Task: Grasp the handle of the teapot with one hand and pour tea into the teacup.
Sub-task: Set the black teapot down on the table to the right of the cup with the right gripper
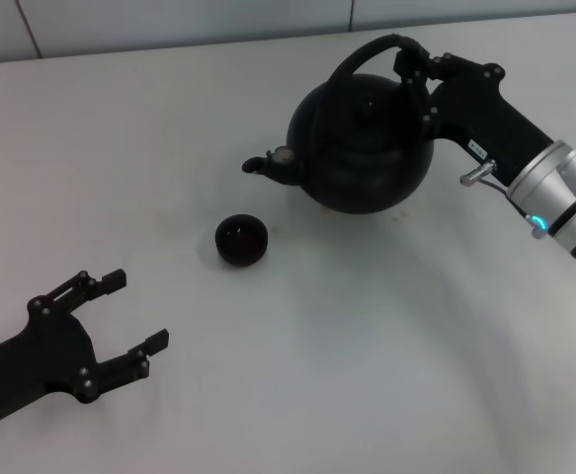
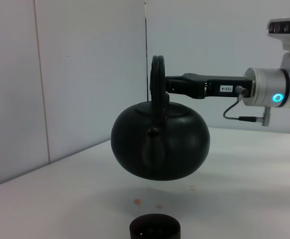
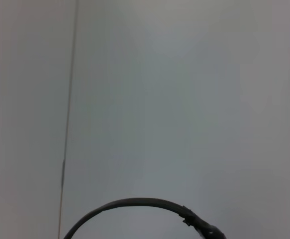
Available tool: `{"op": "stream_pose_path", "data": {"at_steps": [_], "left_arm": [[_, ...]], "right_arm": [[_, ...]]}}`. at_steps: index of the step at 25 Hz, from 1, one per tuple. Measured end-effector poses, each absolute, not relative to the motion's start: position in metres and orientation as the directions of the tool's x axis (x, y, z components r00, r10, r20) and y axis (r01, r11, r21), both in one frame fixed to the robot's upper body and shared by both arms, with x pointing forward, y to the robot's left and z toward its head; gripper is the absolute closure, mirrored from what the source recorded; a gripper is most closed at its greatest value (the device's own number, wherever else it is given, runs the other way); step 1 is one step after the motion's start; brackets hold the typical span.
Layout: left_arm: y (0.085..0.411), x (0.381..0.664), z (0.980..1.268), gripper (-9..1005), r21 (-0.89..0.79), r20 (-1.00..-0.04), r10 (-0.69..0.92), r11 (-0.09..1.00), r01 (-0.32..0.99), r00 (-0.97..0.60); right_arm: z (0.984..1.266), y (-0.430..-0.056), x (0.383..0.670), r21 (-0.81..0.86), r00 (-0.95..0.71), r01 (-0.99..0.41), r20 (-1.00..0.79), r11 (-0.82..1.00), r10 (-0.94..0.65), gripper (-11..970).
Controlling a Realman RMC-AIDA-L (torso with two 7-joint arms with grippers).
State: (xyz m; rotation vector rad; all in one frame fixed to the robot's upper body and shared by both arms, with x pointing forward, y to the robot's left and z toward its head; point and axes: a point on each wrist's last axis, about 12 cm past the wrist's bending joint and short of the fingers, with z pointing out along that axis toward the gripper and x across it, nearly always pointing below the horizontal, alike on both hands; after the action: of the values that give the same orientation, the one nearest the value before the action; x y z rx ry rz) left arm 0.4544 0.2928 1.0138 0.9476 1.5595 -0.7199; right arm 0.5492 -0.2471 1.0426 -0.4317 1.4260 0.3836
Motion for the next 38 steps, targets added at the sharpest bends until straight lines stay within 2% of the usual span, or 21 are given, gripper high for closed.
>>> {"op": "stream_pose_path", "data": {"at_steps": [12,38], "left_arm": [[0.293,0.455,1.014,147,0.045,-0.98,0.192,0.491,0.87,-0.058],[0.291,0.452,1.013,149,0.043,-0.981,0.184,0.489,0.871,-0.055]], "right_arm": [[1.03,-0.269,0.53,0.055,0.071,-0.358,-0.994,0.932,0.086,871],[1.019,-0.273,0.527,0.052,-0.003,-0.331,-0.999,0.942,0.054,869]]}}
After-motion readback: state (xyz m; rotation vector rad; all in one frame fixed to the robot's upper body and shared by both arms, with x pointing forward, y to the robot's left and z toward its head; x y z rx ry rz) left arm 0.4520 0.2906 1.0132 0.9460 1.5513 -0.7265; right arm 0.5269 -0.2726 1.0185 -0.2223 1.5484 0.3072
